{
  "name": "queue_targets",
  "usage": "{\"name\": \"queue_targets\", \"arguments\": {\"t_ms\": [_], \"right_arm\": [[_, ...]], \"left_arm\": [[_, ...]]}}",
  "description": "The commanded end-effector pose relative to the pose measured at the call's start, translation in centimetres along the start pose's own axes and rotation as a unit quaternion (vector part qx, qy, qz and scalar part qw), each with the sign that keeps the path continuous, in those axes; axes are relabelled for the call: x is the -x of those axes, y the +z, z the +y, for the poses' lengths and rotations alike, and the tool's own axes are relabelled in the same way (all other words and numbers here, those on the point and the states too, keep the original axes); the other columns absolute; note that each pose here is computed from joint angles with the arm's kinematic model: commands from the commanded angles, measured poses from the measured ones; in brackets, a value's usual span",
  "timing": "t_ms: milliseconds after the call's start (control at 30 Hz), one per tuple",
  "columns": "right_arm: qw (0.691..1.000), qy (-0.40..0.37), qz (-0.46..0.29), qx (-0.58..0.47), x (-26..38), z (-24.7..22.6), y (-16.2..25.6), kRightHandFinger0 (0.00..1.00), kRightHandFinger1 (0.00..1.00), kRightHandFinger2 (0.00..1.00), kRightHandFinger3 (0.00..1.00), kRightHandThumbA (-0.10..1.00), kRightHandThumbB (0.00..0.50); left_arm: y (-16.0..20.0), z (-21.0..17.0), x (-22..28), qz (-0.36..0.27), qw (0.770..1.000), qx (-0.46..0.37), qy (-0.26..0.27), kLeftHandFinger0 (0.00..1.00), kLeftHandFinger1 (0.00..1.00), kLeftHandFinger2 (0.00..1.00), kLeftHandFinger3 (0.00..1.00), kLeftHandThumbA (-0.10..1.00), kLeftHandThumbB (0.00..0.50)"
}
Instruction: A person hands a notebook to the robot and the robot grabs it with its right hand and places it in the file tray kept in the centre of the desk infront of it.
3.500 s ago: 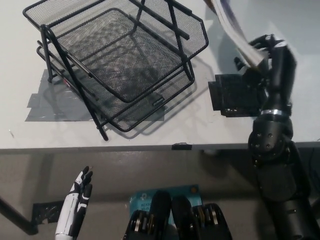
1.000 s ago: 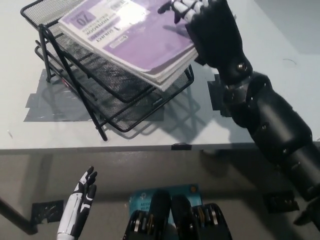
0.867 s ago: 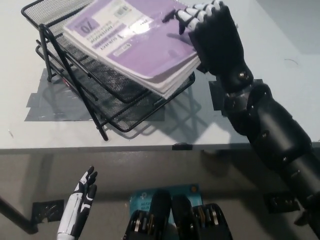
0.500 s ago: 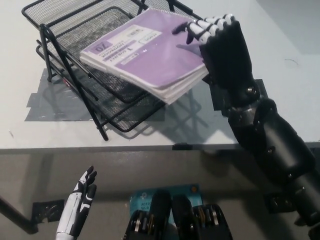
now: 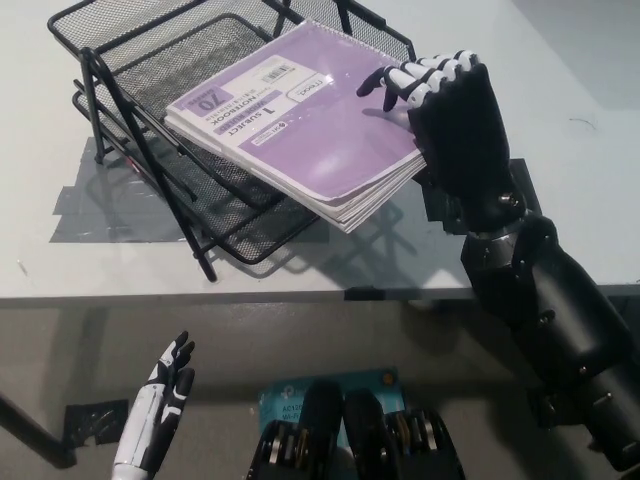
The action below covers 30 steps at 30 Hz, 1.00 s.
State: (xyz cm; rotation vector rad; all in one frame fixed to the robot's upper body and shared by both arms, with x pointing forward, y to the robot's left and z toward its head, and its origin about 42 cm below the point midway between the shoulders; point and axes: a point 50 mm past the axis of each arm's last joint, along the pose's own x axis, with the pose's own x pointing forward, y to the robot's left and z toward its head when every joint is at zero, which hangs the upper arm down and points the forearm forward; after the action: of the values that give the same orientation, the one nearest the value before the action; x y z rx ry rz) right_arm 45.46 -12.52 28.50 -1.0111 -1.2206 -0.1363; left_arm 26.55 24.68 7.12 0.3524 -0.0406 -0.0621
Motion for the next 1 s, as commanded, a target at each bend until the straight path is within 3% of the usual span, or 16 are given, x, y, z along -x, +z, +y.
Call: {"name": "queue_targets", "arguments": {"t_ms": [0,100,233,333,433,533,767,967], "right_arm": [[0.998,-0.055,-0.005,-0.013,-5.6,-0.4,0.7,0.0,0.0,0.26,0.37,0.84,0.0],[0.998,-0.058,0.001,-0.015,-7.0,0.1,0.8,0.0,0.0,0.25,0.35,0.84,0.0],[0.997,-0.07,0.02,-0.03,-9.4,0.9,1.2,0.0,0.03,0.32,0.39,0.81,0.0],[0.997,-0.064,0.034,-0.028,-11.2,1.6,1.2,0.0,0.01,0.34,0.46,0.96,0.0],[0.995,-0.071,0.053,-0.036,-13.0,2.3,1.3,0.0,0.0,0.3,0.43,0.99,0.0],[0.994,-0.073,0.066,-0.047,-14.0,2.8,1.6,0.0,0.0,0.28,0.43,1.0,0.0],[0.992,-0.069,0.084,-0.067,-15.2,3.8,2.0,0.0,0.0,0.34,0.5,0.96,0.0],[0.992,-0.062,0.093,-0.056,-14.1,4.6,1.7,0.0,0.0,0.33,0.52,1.0,0.0]], "left_arm": [[0.6,0.3,-0.4,-0.02,1.0,-0.01,-0.007,1.0,1.0,1.0,1.0,1.0,0.452],[0.6,0.3,-0.4,-0.023,1.0,-0.017,-0.008,1.0,1.0,1.0,1.0,1.0,0.434],[0.6,0.3,-0.4,-0.019,1.0,-0.015,-0.005,1.0,1.0,1.0,1.0,1.0,0.435],[0.6,0.2,-0.4,-0.016,1.0,-0.013,-0.004,1.0,1.0,1.0,1.0,1.0,0.448],[0.7,0.1,-0.4,-0.016,1.0,-0.012,-0.005,1.0,1.0,1.0,1.0,1.0,0.452],[0.9,0.1,-0.3,-0.015,1.0,-0.012,-0.005,1.0,1.0,1.0,1.0,1.0,0.45],[1.0,0.2,-0.4,-0.015,1.0,-0.012,-0.006,1.0,1.0,1.0,1.0,1.0,0.445],[1.0,0.3,-0.4,-0.016,1.0,-0.014,-0.009,1.0,1.0,1.0,1.0,1.0,0.439]]}}
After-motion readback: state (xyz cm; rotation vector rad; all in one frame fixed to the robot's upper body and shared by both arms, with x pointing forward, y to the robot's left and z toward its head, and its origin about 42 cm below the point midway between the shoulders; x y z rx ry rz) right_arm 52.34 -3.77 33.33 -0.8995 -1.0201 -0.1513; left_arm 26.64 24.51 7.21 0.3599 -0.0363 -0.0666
